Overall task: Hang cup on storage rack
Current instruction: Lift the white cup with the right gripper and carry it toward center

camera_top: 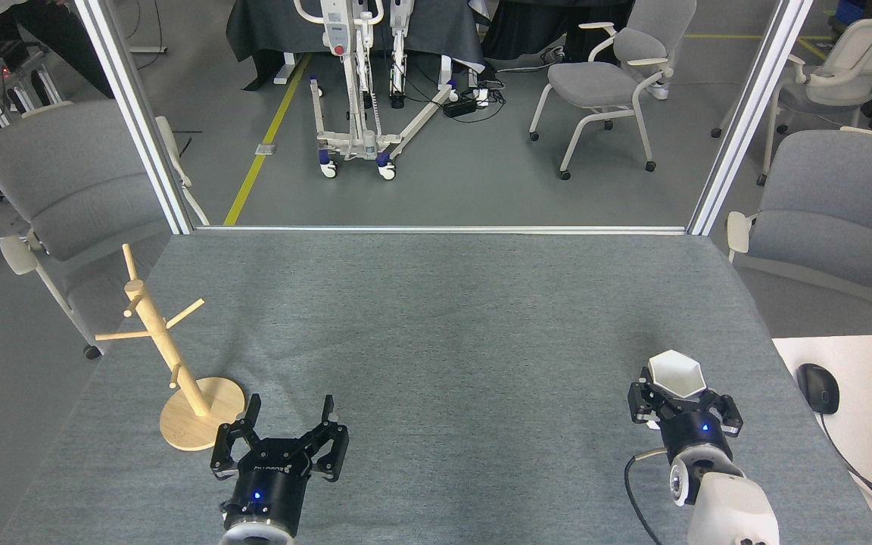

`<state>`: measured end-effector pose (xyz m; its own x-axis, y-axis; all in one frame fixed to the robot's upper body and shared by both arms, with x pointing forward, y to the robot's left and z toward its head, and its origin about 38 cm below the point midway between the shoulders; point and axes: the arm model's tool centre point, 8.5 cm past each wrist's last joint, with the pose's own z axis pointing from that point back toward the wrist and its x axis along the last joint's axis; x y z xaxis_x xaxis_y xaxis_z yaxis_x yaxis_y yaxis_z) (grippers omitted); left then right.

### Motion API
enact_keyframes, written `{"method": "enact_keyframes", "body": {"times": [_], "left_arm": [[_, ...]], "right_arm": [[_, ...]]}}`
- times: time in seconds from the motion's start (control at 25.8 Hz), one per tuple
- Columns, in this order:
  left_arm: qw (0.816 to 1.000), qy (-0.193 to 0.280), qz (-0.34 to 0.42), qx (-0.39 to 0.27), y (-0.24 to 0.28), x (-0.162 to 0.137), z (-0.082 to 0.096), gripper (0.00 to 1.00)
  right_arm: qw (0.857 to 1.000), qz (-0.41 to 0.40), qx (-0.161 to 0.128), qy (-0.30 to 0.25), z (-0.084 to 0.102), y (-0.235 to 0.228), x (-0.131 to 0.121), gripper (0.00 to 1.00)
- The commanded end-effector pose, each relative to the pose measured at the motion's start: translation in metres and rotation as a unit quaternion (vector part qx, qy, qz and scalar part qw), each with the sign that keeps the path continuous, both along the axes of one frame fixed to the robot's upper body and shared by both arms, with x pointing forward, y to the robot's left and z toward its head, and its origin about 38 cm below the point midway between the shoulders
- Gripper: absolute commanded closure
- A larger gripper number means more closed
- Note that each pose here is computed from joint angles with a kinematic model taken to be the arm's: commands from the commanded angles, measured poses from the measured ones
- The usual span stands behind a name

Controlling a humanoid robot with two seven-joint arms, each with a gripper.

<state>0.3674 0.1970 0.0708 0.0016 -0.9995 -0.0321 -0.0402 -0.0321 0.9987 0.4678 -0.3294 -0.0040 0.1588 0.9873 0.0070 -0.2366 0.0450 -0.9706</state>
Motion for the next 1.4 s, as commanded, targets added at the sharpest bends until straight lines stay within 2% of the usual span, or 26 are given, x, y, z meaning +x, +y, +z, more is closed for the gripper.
{"method": "enact_keyframes", "body": {"times": [0.0, 0.12, 0.23, 0.35, 0.47, 0.54, 0.62, 0.74, 0.81, 1.01, 1.12, 1.2, 1.36], "left_arm": [[1.0, -0.002, 0.0, 0.0, 0.0, 0.0, 0.0, 0.01], [1.0, -0.002, 0.0, 0.001, 0.0, 0.0, 0.0, 0.01], [1.0, 0.001, 0.0, 0.001, 0.0, 0.0, -0.001, 0.01], [1.0, 0.005, 0.001, 0.001, 0.001, -0.001, -0.001, 0.01], [1.0, 0.003, 0.0, 0.001, 0.001, -0.001, -0.001, 0.01], [1.0, -0.005, -0.007, 0.007, 0.004, 0.0, 0.002, 0.01], [0.999, -0.015, -0.028, 0.016, 0.003, -0.003, 0.002, 0.01], [0.991, -0.044, -0.12, 0.048, -0.01, -0.014, -0.001, 0.01], [0.979, -0.033, -0.184, 0.077, -0.034, -0.029, -0.013, 0.01], [0.953, -0.037, -0.261, 0.152, -0.087, -0.042, -0.02, 0.01], [0.944, -0.065, -0.28, 0.159, -0.105, -0.027, 0.0, 0.01], [0.94, -0.071, -0.286, 0.171, -0.111, -0.014, 0.01, 0.01], [0.932, -0.06, -0.297, 0.199, -0.116, 0.027, 0.029, 0.01]], "right_arm": [[1.0, 0.004, -0.001, 0.002, -0.001, 0.001, 0.0, 0.75], [1.0, 0.007, -0.003, -0.011, 0.008, 0.001, 0.002, 0.75], [0.998, 0.007, -0.012, -0.067, 0.062, -0.003, 0.018, 0.73], [0.998, 0.008, 0.009, -0.063, 0.12, -0.005, 0.024, 0.71], [0.994, 0.016, 0.019, -0.103, 0.182, 0.001, 0.017, 0.71], [0.991, 0.009, 0.017, -0.136, 0.202, 0.006, 0.005, 0.72], [0.988, 0.012, 0.02, -0.155, 0.215, 0.034, -0.002, 0.72], [0.985, 0.023, 0.031, -0.165, 0.244, 0.08, -0.01, 0.71], [0.987, 0.021, 0.046, -0.153, 0.251, 0.1, -0.016, 0.72], [0.988, 0.011, 0.072, -0.134, 0.263, 0.173, -0.018, 0.71], [0.989, -0.007, 0.078, -0.126, 0.272, 0.215, -0.028, 0.71], [0.989, -0.021, 0.073, -0.123, 0.268, 0.232, -0.037, 0.68], [0.993, -0.039, 0.056, -0.095, 0.248, 0.246, -0.042, 0.67]]}}
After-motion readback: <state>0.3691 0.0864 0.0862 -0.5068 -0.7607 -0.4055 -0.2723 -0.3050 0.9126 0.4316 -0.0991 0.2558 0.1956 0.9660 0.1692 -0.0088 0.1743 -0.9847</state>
